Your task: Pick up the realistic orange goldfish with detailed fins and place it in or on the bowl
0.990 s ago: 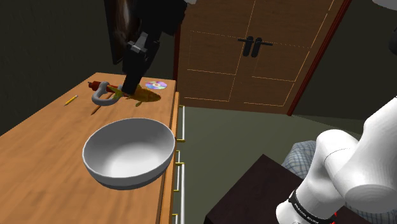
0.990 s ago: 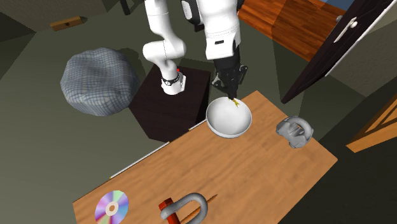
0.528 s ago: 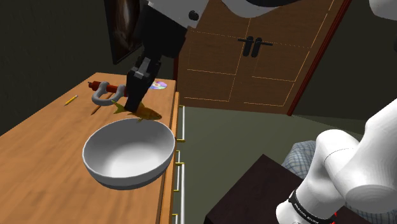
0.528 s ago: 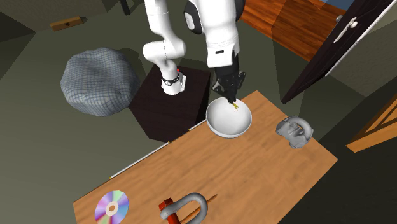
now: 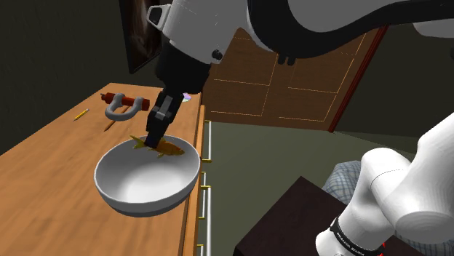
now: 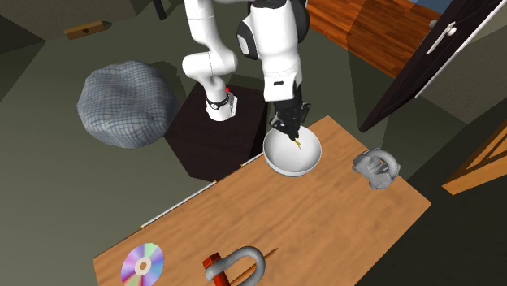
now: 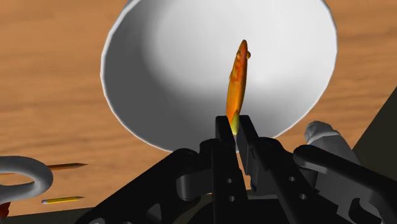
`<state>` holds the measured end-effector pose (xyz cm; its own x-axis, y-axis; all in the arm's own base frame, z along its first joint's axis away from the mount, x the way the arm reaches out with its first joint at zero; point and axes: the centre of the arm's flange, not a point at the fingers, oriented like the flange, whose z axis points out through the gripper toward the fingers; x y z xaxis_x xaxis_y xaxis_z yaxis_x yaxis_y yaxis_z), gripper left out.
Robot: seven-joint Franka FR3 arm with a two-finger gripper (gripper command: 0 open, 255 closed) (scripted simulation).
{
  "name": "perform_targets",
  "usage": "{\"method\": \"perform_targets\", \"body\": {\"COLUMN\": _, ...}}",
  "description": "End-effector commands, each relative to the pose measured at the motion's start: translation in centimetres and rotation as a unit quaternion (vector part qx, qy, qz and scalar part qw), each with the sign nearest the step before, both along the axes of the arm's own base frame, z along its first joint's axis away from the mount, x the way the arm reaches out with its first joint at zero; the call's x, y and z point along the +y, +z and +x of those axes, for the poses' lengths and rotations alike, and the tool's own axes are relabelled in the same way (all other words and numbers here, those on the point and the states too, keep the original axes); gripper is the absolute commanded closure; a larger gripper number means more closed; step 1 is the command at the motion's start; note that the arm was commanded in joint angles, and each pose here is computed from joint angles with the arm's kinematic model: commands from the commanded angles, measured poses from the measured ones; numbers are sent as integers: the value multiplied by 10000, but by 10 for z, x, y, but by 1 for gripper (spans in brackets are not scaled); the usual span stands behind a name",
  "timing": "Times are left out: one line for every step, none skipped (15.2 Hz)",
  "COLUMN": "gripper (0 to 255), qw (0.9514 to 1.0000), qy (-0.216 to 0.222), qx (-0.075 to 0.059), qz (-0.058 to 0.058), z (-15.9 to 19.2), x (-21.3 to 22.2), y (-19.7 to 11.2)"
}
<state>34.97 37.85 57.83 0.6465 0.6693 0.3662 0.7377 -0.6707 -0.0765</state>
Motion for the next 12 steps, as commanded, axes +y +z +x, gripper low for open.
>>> {"method": "perform_targets", "body": {"gripper": 255, "qw": 10000, "qy": 0, "qx": -2, "qz": 2, "z": 0, "x": -1, "y": -11}}
{"method": "perform_targets", "body": {"gripper": 255, "qw": 10000, "qy": 0, "qx": -2, "qz": 2, "z": 0, "x": -1, "y": -15}}
{"method": "perform_targets", "body": {"gripper": 255, "qw": 10000, "qy": 0, "qx": -2, "qz": 2, "z": 0, "x": -1, "y": -15}}
{"method": "perform_targets", "body": {"gripper": 255, "qw": 10000, "qy": 0, "qx": -2, "qz": 2, "z": 0, "x": -1, "y": -15}}
{"method": "perform_targets", "body": {"gripper": 255, "qw": 10000, "qy": 0, "qx": -2, "qz": 2, "z": 0, "x": -1, "y": -15}}
{"method": "perform_targets", "body": {"gripper": 255, "qw": 10000, "qy": 0, "qx": -2, "qz": 2, "z": 0, "x": -1, "y": -15}}
{"method": "perform_targets", "body": {"gripper": 255, "qw": 10000, "qy": 0, "qx": -2, "qz": 2, "z": 0, "x": -1, "y": -15}}
{"method": "perform_targets", "body": {"gripper": 255, "qw": 10000, "qy": 0, "qx": -2, "qz": 2, "z": 0, "x": -1, "y": -15}}
{"method": "perform_targets", "body": {"gripper": 255, "qw": 10000, "qy": 0, "qx": -2, "qz": 2, "z": 0, "x": -1, "y": -15}}
{"method": "perform_targets", "body": {"gripper": 0, "qw": 10000, "qy": 0, "qx": -2, "qz": 2, "z": 0, "x": -1, "y": -15}}
{"method": "perform_targets", "body": {"gripper": 0, "qw": 10000, "qy": 0, "qx": -2, "qz": 2, "z": 0, "x": -1, "y": -15}}
{"method": "perform_targets", "body": {"gripper": 0, "qw": 10000, "qy": 0, "qx": -2, "qz": 2, "z": 0, "x": -1, "y": -15}}
